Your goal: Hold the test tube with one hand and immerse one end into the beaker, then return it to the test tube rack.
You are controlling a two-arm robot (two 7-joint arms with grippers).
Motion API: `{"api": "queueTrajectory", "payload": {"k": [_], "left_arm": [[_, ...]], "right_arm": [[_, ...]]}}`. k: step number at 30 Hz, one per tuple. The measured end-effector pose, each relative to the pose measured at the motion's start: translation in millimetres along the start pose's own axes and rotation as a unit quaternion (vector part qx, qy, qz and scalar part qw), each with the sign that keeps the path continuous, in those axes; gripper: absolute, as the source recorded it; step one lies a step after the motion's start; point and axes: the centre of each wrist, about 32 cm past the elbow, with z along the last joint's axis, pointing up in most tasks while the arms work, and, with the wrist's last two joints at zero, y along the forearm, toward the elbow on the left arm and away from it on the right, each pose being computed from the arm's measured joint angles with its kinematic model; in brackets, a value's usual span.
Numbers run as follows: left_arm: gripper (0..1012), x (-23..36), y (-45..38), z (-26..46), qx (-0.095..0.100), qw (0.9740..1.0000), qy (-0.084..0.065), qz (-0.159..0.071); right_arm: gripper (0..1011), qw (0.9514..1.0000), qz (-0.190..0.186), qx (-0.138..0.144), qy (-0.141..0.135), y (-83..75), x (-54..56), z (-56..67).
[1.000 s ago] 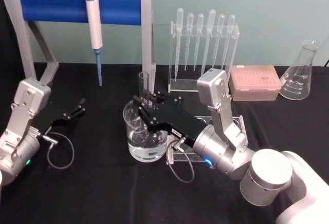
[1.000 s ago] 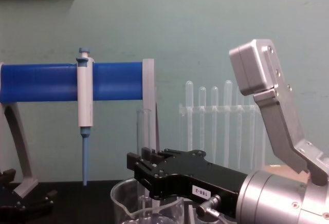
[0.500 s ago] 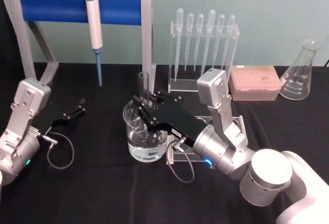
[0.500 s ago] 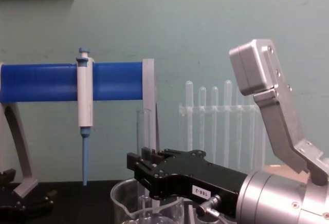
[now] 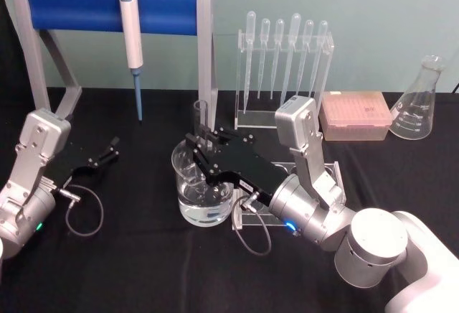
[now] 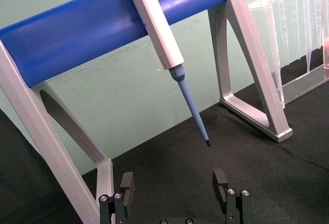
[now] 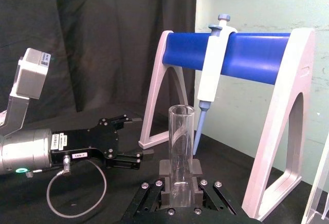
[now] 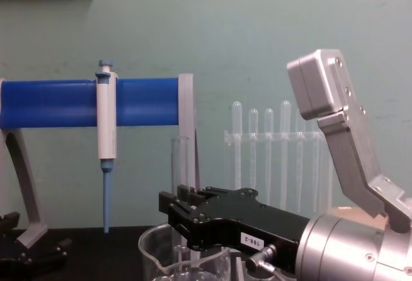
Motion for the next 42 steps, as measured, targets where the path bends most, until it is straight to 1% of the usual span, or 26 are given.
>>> {"api": "queueTrajectory", "payload": {"k": [13, 17, 18, 21, 22, 24, 25, 26, 28, 29, 31, 32, 35, 36, 38, 39, 42], "left_arm": [[1000, 0.0, 0.0, 0.0, 0.0, 1.0, 0.0, 0.0], [1000, 0.0, 0.0, 0.0, 0.0, 1.0, 0.0, 0.0], [1000, 0.0, 0.0, 0.0, 0.0, 1.0, 0.0, 0.0], [1000, 0.0, 0.0, 0.0, 0.0, 1.0, 0.0, 0.0], [1000, 0.0, 0.0, 0.0, 0.0, 1.0, 0.0, 0.0], [1000, 0.0, 0.0, 0.0, 0.0, 1.0, 0.0, 0.0], [1000, 0.0, 0.0, 0.0, 0.0, 1.0, 0.0, 0.0], [1000, 0.0, 0.0, 0.0, 0.0, 1.0, 0.0, 0.0], [1000, 0.0, 0.0, 0.0, 0.0, 1.0, 0.0, 0.0], [1000, 0.0, 0.0, 0.0, 0.0, 1.0, 0.0, 0.0], [1000, 0.0, 0.0, 0.0, 0.0, 1.0, 0.0, 0.0], [1000, 0.0, 0.0, 0.0, 0.0, 1.0, 0.0, 0.0], [1000, 0.0, 0.0, 0.0, 0.0, 1.0, 0.0, 0.0], [1000, 0.0, 0.0, 0.0, 0.0, 1.0, 0.0, 0.0], [1000, 0.0, 0.0, 0.0, 0.0, 1.0, 0.0, 0.0], [1000, 0.0, 0.0, 0.0, 0.0, 1.0, 0.0, 0.0], [1000, 0.0, 0.0, 0.0, 0.0, 1.0, 0.0, 0.0]], "right_arm": [[228, 1.0, 0.0, 0.001, 0.0, 0.1, -0.1, 0.5], [228, 1.0, 0.003, 0.006, -0.002, 0.7, -1.1, 7.0], [228, 0.9999, 0.004, 0.009, -0.003, 0.7, -1.5, 11.3], [227, 0.9999, 0.007, 0.013, -0.004, 0.5, -2.3, 18.4], [227, 0.9998, 0.009, 0.017, -0.006, 0.2, -2.5, 24.4], [228, 0.9997, 0.011, 0.019, -0.008, -0.2, -2.8, 30.4], [227, 0.9997, 0.012, 0.021, -0.01, -0.5, -3.2, 35.1], [228, 0.9996, 0.014, 0.022, -0.012, -1.4, -3.3, 42.5], [227, 0.9995, 0.015, 0.024, -0.014, -2.8, -3.3, 50.8], [227, 0.9994, 0.016, 0.026, -0.015, -4.5, -3.0, 58.5], [227, 0.9994, 0.017, 0.027, -0.014, -6.6, -2.8, 65.6], [227, 0.9994, 0.017, 0.028, -0.012, -9.0, -2.5, 71.9], [228, 0.9994, 0.017, 0.028, -0.011, -13.7, -2.3, 80.7], [227, 0.9994, 0.017, 0.029, -0.011, -17.0, -2.3, 85.6], [227, 0.9994, 0.016, 0.03, -0.009, -20.7, -2.2, 89.5], [228, 0.9993, 0.015, 0.032, -0.009, -25.7, -1.7, 94.3], [227, 0.9993, 0.01, 0.034, -0.015, -36.5, -0.5, 103.6]]}}
